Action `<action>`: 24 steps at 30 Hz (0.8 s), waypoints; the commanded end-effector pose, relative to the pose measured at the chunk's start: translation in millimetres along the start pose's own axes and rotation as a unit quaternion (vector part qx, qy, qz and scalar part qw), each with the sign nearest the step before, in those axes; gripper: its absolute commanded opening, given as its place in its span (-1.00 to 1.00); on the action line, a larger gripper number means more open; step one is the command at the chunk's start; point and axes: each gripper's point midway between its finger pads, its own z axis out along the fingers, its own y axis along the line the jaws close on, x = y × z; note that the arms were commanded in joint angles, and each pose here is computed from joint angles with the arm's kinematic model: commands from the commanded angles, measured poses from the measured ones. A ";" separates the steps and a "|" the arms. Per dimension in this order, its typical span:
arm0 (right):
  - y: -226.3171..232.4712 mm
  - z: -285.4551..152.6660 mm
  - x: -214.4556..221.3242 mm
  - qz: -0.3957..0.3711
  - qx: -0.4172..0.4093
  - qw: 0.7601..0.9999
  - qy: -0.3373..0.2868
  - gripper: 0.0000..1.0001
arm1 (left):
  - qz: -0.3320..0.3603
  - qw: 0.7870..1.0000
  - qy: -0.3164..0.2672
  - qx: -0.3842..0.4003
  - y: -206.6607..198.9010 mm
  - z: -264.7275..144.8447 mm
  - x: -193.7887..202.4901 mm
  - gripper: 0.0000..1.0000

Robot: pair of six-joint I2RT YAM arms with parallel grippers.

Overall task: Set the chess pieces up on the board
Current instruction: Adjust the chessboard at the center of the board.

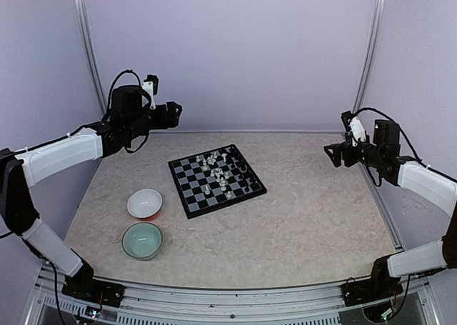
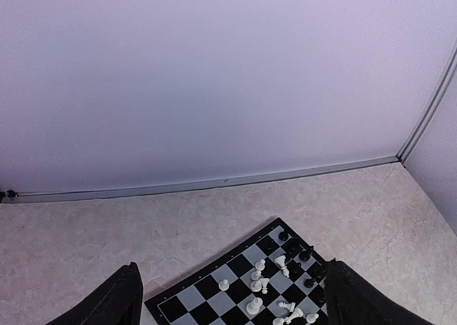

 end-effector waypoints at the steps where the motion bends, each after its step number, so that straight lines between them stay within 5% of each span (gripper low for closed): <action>1: 8.8 -2.6 7.9 -0.020 -0.033 0.999 -0.010 0.97 | -0.012 0.999 -0.011 0.031 -11.0 10.5 -10.2 0.79; 10: 58.8 -13.8 28.8 -0.088 -0.175 0.981 -0.012 0.94 | -0.008 0.994 0.101 0.034 -26.8 67.4 43.8 0.93; 24: 74.7 -15.8 36.9 -0.098 -0.229 0.969 -0.002 0.87 | -0.019 0.971 0.239 -0.010 -2.1 155.4 149.3 0.98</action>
